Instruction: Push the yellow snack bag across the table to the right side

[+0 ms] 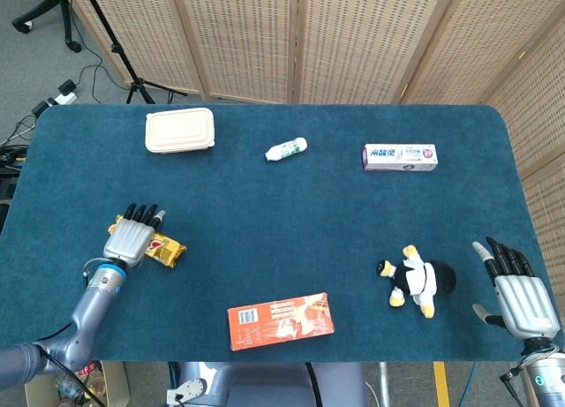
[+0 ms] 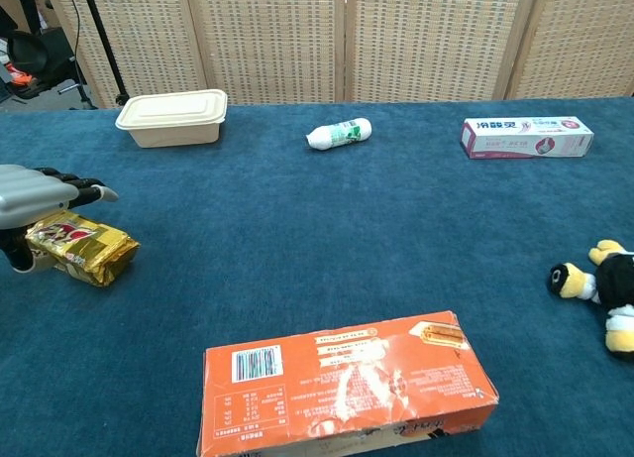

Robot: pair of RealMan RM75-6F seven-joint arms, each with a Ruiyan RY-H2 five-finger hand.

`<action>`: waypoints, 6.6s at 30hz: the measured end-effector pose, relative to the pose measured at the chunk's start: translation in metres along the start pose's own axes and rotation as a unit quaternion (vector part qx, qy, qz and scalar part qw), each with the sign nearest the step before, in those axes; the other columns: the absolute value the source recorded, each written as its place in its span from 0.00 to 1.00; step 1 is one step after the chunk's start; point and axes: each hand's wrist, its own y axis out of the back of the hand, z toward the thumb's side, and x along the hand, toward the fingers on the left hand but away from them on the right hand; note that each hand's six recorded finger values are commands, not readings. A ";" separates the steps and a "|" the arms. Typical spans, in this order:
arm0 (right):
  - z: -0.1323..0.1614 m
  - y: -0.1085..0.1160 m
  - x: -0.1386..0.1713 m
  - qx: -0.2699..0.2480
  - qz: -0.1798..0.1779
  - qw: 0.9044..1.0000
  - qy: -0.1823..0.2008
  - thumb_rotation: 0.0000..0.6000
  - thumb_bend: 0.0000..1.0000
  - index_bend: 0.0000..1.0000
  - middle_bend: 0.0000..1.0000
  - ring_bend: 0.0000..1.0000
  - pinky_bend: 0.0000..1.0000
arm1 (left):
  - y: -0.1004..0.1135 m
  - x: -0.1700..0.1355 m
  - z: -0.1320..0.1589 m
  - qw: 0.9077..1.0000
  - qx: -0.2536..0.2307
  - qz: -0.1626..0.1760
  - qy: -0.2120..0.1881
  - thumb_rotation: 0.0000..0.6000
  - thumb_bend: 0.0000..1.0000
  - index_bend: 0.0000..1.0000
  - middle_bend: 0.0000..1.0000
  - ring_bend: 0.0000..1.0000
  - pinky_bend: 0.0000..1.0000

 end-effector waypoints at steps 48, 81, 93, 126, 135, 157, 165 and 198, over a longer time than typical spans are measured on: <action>0.003 -0.008 -0.017 0.001 0.000 1.000 -0.003 1.00 0.23 0.01 0.00 0.00 0.08 | 0.034 0.055 0.030 0.997 -0.030 0.051 0.043 1.00 0.36 0.00 0.00 0.00 0.01; 0.004 -0.007 -0.016 0.000 0.000 1.000 0.000 1.00 0.23 0.01 0.00 0.00 0.08 | 0.050 0.051 0.053 0.995 -0.068 0.068 0.029 1.00 0.35 0.00 0.00 0.00 0.01; 0.014 -0.006 -0.010 0.001 -0.003 1.000 0.016 1.00 0.24 0.01 0.00 0.00 0.08 | 0.067 0.006 0.037 0.969 -0.246 0.015 0.021 1.00 0.34 0.00 0.00 0.00 0.01; 0.024 -0.007 -0.004 0.010 -0.004 0.999 0.030 1.00 0.23 0.01 0.00 0.00 0.08 | 0.062 -0.036 -0.102 0.739 -0.642 -0.148 0.143 1.00 0.33 0.00 0.00 0.00 0.01; 0.024 -0.007 -0.005 0.009 -0.003 1.000 0.028 1.00 0.23 0.01 0.00 0.00 0.08 | 0.053 -0.022 -0.107 0.714 -0.669 -0.150 0.142 1.00 0.33 0.00 0.00 0.00 0.01; 0.025 -0.009 -0.004 0.007 -0.001 1.000 0.031 1.00 0.24 0.01 0.00 0.00 0.08 | 0.034 0.008 -0.088 0.688 -0.698 -0.156 0.123 1.00 0.32 0.00 0.00 0.00 0.01; 0.025 -0.010 -0.004 0.008 0.001 0.999 0.031 1.00 0.23 0.01 0.00 0.00 0.08 | 0.034 0.018 -0.074 0.695 -0.694 -0.153 0.105 1.00 0.32 0.00 0.00 0.00 0.01; 0.026 -0.009 -0.003 0.002 0.001 0.999 0.035 1.00 0.24 0.01 0.00 0.00 0.08 | 0.048 0.025 -0.008 0.683 -0.705 -0.181 0.052 1.00 0.32 0.00 0.00 0.00 0.01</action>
